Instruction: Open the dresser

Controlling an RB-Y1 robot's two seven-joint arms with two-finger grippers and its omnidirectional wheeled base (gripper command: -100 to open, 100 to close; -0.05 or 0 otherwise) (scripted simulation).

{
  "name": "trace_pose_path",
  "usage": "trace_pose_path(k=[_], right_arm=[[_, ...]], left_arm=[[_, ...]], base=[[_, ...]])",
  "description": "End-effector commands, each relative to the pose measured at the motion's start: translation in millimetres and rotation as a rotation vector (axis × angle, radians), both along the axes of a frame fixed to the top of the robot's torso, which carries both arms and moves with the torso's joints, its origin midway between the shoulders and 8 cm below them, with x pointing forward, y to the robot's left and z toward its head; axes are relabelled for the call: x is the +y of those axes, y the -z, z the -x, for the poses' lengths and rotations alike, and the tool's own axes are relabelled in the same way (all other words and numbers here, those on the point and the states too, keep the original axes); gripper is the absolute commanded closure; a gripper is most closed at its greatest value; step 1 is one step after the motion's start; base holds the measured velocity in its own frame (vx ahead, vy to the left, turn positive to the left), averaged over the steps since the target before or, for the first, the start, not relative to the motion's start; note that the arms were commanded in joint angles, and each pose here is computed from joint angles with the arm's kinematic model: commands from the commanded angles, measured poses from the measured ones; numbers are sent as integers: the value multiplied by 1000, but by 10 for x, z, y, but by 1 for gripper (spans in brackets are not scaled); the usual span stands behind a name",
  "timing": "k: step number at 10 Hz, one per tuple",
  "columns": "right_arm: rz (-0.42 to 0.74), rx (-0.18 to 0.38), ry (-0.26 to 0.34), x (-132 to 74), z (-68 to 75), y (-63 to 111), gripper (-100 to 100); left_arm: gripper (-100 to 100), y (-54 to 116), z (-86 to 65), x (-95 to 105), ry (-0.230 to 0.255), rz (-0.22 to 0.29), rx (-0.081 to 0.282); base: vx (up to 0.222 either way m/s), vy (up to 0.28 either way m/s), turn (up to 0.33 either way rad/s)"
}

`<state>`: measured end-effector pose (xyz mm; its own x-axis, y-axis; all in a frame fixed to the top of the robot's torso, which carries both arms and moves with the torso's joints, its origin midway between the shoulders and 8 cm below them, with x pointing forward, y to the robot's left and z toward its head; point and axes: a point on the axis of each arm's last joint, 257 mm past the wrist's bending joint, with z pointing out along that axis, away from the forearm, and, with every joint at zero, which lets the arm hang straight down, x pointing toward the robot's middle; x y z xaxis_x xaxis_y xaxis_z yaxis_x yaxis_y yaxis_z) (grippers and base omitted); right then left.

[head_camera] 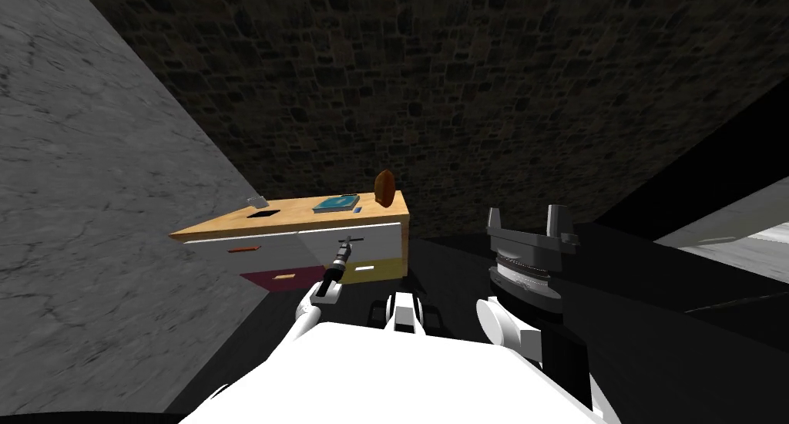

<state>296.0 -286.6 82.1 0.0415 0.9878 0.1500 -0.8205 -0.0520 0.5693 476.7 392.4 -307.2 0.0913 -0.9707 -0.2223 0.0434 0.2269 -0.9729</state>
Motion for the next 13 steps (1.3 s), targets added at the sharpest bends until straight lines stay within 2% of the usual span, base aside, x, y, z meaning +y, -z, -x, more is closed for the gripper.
trace_pose_path(k=[1, 2, 3, 4, 6, 7, 8, 9, 12, 13], right_arm=[[0, 0, 0, 0, 0, 0, 0], [0, 0, 0, 0, 0, 0, 0], [0, 0, 0, 0, 0, 0, 0], [0, 0, 0, -1, 1, 1, 0], [0, 0, 0, -1, 1, 1, 0], [0, 0, 0, -1, 1, 1, 0], [0, 0, 0, -1, 0, 0, 0], [0, 0, 0, -1, 0, 0, 0], [0, 0, 0, -1, 0, 1, 0], [0, 0, 0, -1, 0, 1, 0]], left_arm=[[-100, -87, -46, 463, -58, 8, -14], [-100, -50, -38, 349, -42, 4, -8], [100, 56, 18, 54, -8, 3, 9], [100, 30, 9, 47, -6, 2, 3], [100, 102, 75, -367, 42, 0, 13], [100, 87, 71, -371, 43, -1, 10], [100, 100, 105, -576, 66, -1, 10], [100, 100, 105, -576, 66, -1, 10], [100, 111, 229, -1165, 126, 3, 11], [100, 60, 263, -1357, 144, 5, 1]], base=[[-48, -82, -232], [-21, -34, -44], [36, 53, 313], [47, 80, 167], [56, 105, 174], [54, 61, 75], [59, 49, 146], [39, 32, 68], [60, 64, 199], [88, 107, 206]])
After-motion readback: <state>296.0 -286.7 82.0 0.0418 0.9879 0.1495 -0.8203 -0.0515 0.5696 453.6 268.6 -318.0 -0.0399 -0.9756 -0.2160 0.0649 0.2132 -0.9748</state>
